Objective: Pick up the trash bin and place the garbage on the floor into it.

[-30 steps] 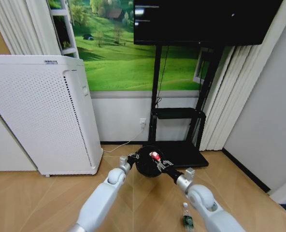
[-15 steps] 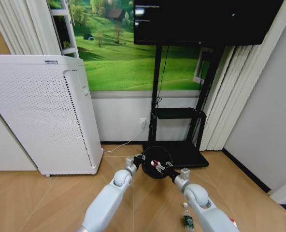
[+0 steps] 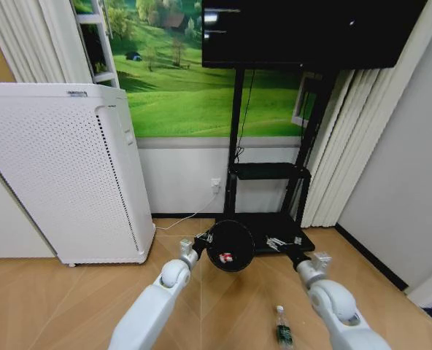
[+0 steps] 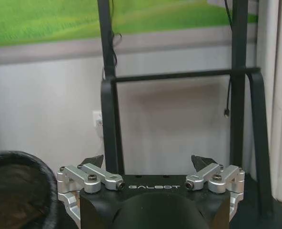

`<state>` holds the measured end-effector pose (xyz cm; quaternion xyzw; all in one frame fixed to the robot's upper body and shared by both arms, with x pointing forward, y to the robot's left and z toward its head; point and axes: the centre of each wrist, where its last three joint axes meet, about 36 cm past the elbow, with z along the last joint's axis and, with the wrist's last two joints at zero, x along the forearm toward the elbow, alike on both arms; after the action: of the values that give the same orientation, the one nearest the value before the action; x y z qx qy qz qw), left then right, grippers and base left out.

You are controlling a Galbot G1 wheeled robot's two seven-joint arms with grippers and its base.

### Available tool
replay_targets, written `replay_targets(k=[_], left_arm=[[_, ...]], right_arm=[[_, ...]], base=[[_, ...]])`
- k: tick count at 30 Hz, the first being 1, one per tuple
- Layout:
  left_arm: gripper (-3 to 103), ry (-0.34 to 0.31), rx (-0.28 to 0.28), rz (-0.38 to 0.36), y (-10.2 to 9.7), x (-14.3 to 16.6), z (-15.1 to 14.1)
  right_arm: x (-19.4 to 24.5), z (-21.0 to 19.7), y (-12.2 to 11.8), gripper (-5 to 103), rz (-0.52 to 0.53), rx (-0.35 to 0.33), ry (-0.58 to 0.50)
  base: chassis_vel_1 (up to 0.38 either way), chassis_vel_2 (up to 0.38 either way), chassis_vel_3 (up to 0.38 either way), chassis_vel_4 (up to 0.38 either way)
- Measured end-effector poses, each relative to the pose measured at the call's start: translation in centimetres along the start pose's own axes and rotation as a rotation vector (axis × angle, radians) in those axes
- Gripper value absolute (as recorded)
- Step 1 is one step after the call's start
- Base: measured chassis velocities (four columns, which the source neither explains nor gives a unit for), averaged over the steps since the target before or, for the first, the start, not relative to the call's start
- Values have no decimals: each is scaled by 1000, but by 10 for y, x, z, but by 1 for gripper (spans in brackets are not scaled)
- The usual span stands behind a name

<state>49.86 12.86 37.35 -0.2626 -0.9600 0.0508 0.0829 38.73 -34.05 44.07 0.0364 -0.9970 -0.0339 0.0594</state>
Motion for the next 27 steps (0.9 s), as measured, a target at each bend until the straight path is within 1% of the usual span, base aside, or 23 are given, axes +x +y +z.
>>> replay_targets(k=[2,4,5,7,15,20,27], left_arm=[[6,5,-3,-4,2,6,3],[6,9,-9,-14,8,17,5],[6,9,-9,-14,8,17,5],[6,8,-12,-19,13,22,3],[6,2,-2,-25,14,24,3],[6,0,0,-31,20,27,3],[6,-1,7,-30,18,25,4]], right_arm=[[2,2,-4,100,16,3,17],[5,10,-9,100,39,1,72],[5,10,-9,100,39,1,72],[5,17,-4,100,44,-8,106],[3,23,4,100,32,-9,137],[2,24,7,100,24,-13,147],[1,25,8,100,18,-15,154]], base=[[0,0,0,0],[0,0,0,0],[0,0,0,0],[0,0,0,0],[-39,-55,51,50],[-137,-144,126,124],[-147,-153,153,142]])
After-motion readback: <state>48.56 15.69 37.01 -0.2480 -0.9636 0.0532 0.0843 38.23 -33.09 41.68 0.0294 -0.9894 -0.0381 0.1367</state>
